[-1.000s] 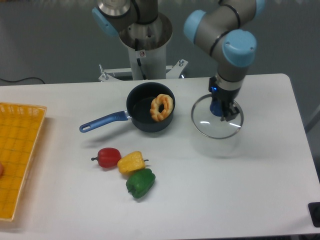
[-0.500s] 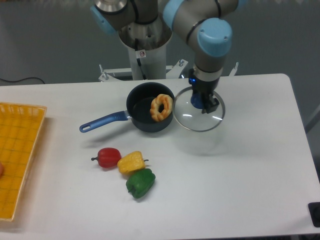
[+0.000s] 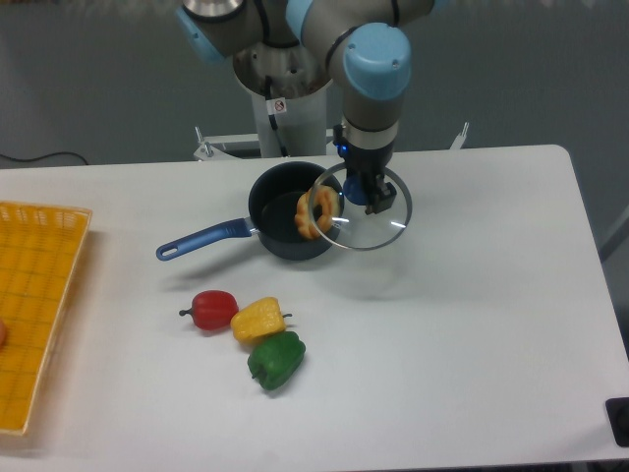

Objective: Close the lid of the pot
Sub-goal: 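Carry the glass lid over the blue saucepan, then lower the glass lid onto the saucepan rim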

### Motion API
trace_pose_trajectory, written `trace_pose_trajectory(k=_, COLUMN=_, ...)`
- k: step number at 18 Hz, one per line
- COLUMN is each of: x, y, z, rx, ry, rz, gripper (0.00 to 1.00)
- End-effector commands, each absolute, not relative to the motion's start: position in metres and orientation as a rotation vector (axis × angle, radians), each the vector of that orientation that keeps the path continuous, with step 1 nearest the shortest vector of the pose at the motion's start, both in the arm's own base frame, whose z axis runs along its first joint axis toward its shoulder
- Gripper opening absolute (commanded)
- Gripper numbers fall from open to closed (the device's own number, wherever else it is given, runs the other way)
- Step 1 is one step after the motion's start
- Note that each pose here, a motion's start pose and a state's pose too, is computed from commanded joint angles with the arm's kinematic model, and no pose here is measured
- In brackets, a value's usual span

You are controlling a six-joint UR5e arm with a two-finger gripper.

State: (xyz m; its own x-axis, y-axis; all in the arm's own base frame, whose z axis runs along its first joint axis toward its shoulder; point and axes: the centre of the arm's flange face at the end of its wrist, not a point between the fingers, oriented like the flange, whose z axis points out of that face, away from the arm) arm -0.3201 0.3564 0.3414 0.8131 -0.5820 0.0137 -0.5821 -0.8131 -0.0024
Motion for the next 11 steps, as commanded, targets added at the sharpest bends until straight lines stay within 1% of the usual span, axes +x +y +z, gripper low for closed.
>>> trace_pose_trajectory(k=11, x=-0.28, y=0.35, z=0.326, rx=2.995, ry=-0.913, rz=0.06, gripper=0.62)
